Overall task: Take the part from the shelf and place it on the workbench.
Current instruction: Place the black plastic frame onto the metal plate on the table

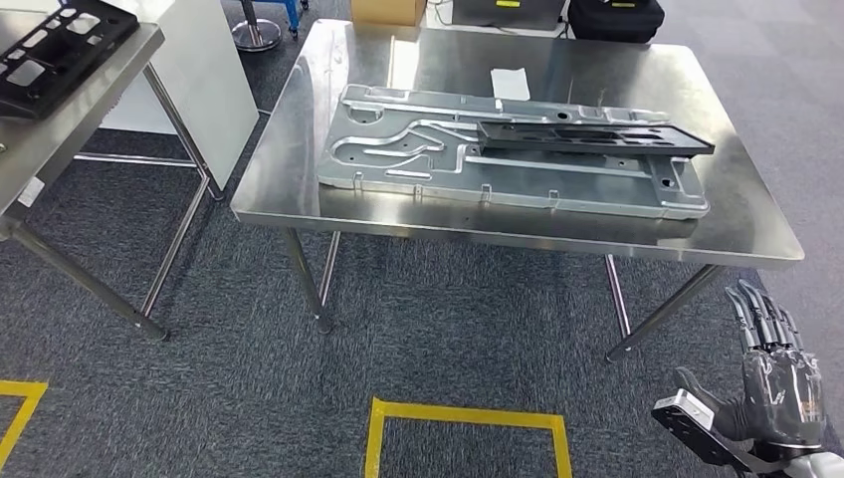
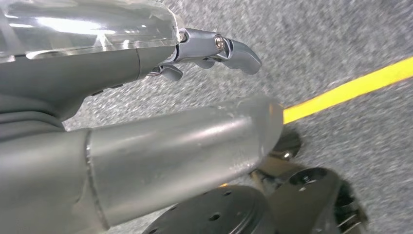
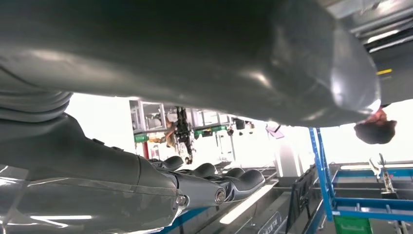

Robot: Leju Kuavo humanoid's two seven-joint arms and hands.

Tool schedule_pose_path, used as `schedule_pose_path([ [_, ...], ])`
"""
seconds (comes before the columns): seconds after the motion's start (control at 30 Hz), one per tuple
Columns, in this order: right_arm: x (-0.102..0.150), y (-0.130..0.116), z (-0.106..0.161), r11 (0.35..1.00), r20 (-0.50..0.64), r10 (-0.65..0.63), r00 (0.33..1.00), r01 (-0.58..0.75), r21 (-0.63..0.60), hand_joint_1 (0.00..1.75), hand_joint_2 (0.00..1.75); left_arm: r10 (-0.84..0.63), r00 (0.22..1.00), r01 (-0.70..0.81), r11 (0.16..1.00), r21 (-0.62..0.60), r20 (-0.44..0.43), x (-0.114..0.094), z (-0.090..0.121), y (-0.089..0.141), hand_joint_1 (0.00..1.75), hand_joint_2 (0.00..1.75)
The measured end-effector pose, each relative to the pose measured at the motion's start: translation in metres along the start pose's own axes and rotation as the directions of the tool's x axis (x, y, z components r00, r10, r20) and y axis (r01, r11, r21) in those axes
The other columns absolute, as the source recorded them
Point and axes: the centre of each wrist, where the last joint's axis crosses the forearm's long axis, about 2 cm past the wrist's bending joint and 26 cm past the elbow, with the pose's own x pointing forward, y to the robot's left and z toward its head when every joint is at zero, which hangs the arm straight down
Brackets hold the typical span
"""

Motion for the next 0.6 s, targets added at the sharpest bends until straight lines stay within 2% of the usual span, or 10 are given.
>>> schedule_pose_path([
  [0.3,0.007,0.000,-0.003,0.999,0.000,-0.016,1.000,0.016,-0.031,0.00,0.00,-0.010,1.000,0.010,1.000,0.007,0.000,0.000,0.000,0.000,0.00,0.00],
  [0.6,0.019,0.011,0.003,0.996,-0.020,-0.087,0.996,0.086,-0.035,0.00,0.00,-0.021,1.000,0.021,1.000,0.010,-0.001,0.000,0.000,0.001,0.00,0.00],
])
